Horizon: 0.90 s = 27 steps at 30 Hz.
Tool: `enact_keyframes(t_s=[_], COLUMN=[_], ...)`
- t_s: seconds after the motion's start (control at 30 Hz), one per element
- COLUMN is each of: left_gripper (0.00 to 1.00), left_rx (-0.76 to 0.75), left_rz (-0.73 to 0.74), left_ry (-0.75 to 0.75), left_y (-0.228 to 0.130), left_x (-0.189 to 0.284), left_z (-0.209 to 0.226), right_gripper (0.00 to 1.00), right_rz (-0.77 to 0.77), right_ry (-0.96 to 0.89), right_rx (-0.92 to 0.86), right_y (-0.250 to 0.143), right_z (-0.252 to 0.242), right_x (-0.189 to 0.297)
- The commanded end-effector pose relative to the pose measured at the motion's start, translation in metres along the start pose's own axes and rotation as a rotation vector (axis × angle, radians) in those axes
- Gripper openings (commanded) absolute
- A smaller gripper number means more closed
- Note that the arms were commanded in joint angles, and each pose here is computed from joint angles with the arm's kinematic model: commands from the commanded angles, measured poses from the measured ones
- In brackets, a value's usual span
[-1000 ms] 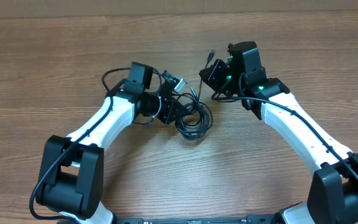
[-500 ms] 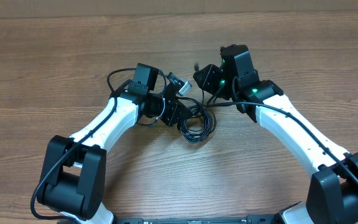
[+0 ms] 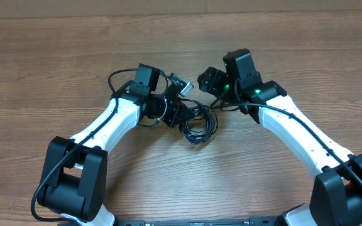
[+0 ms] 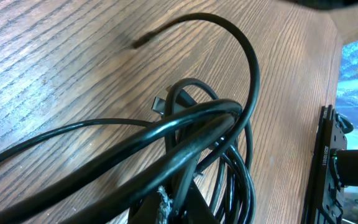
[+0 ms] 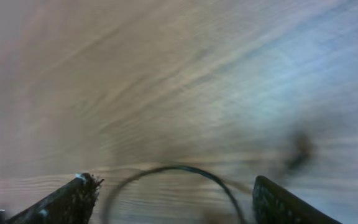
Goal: Untangle cables
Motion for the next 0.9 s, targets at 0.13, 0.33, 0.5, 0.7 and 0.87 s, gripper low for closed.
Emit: enact_keyframes(t_s=[0.13, 0.33, 0.5, 0.7, 0.87], left_gripper=[0.04, 0.04, 0.04, 0.04, 0.04], left_rx=[-0.022, 0.192, 0.524, 0.965, 1.002], left_rz=[-0.006, -0.030, -0.063, -0.159, -0.221], left_ry=[0.135, 0.210, 0.339, 0.253, 0.078], left_y=[0.012, 0.015, 0.009, 0.007, 0.018], left_x=[0.007, 0.009, 0.016, 0.033, 0.049], left_z=[0.011, 0.021, 0.039, 0.049, 0.049], right_gripper=[0.87, 0.90, 0.92, 0.99, 1.00], right_rz=[-0.073, 0.020, 0.057, 0.096, 0.090], right_ry=[-0.149, -0.221, -0.272, -0.256, -0.243], right_rx=[-0.034, -0.071, -0.075, -0.080, -0.080], right_y=[0.022, 0.013, 0.005, 0.000, 0.002], right_z=[-0.030, -0.051, -0.060, -0.059, -0.056], right_x=[0.014, 0.018, 0.021, 0.021, 0.020])
Point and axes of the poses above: each gripper's point midway between its finger pads, its own x axis back along the fingers, its own z axis along the line the jaws close on, y = z × x, the point moved 5 cm from there along x, back along the fingers, and after that the axes turned 12 degrees about -x, right-handed, at the moved point
